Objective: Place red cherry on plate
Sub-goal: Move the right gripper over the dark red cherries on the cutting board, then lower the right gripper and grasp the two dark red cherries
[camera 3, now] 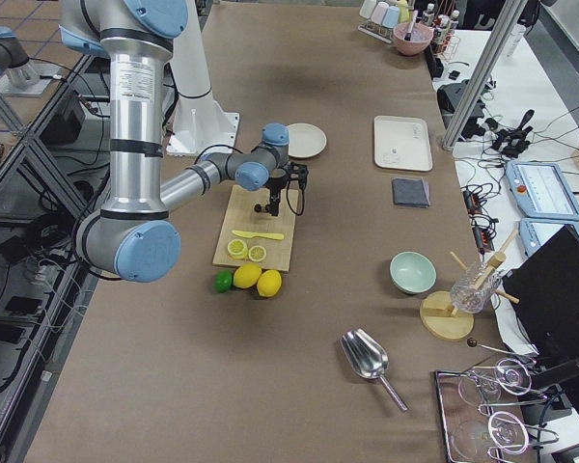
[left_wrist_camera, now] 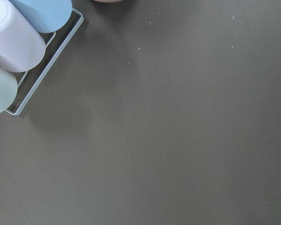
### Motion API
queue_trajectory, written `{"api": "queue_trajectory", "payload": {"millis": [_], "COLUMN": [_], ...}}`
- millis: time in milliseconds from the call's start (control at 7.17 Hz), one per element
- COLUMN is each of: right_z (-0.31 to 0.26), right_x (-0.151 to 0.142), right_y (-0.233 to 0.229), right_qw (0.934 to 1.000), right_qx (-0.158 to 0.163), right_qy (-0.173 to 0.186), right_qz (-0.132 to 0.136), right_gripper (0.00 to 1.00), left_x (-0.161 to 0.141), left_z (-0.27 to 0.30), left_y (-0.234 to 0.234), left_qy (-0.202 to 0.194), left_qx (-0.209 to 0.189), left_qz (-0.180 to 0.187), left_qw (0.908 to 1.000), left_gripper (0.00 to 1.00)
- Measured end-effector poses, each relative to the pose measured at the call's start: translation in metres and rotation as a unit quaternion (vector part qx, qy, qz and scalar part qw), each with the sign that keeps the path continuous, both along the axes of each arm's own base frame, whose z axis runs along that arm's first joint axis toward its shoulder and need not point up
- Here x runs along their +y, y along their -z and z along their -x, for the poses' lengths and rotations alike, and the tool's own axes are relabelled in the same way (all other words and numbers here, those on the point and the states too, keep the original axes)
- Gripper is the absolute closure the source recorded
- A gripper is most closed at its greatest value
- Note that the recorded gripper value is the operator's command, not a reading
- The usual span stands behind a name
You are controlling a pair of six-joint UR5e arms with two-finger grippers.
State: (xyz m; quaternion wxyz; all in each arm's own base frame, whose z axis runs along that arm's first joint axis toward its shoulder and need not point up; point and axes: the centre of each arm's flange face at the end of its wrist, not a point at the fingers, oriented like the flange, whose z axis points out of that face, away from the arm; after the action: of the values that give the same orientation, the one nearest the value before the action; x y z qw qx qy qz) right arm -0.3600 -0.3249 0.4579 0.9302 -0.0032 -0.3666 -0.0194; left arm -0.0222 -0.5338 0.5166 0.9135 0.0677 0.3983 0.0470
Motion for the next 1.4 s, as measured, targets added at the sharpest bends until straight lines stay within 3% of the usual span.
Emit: {"api": "queue_trajectory", "payload": {"millis": [140, 279, 419, 558, 698, 837, 1395], "right_z": [0.004, 0.008, 0.012, 0.016, 0.018, 0.017, 0.002], "right_x": [0.008, 0.014, 0.019, 0.023, 0.025, 0.025, 0.006], "right_y": [-0.005, -0.007, -0.007, -0.006, -0.003, -0.002, 0.008], "right_qw": [1.0000, 0.9999, 0.9999, 0.9999, 0.9999, 0.9999, 0.9999], "right_qx": [0.006, 0.009, 0.010, 0.011, 0.009, 0.009, -0.001], "right_qy": [0.007, 0.010, 0.009, 0.008, 0.008, 0.007, -0.014], "right_qz": [-0.001, 0.002, 0.005, 0.004, 0.003, 0.002, -0.003], "right_gripper": [0.00, 0.12, 0.52, 0.79, 0.92, 1.00, 1.00], "left_x": [0.000, 0.000, 0.001, 0.003, 0.006, 0.007, 0.008], "left_z": [0.000, -0.001, -0.001, 0.000, -0.001, -0.001, -0.001], "left_y": [0.001, 0.001, 0.001, -0.001, -0.004, -0.006, -0.006], "left_qy": [0.000, 0.000, -0.001, -0.001, -0.001, -0.001, -0.001], "left_qx": [0.000, 0.000, 0.000, 0.000, 0.000, 0.001, 0.001], "left_qz": [-0.001, -0.002, -0.003, -0.004, -0.008, -0.011, -0.013], "left_qw": [1.0000, 1.0000, 1.0000, 1.0000, 1.0000, 0.9999, 0.9999], "left_gripper": [0.02, 0.02, 0.02, 0.02, 0.02, 0.02, 0.02]}}
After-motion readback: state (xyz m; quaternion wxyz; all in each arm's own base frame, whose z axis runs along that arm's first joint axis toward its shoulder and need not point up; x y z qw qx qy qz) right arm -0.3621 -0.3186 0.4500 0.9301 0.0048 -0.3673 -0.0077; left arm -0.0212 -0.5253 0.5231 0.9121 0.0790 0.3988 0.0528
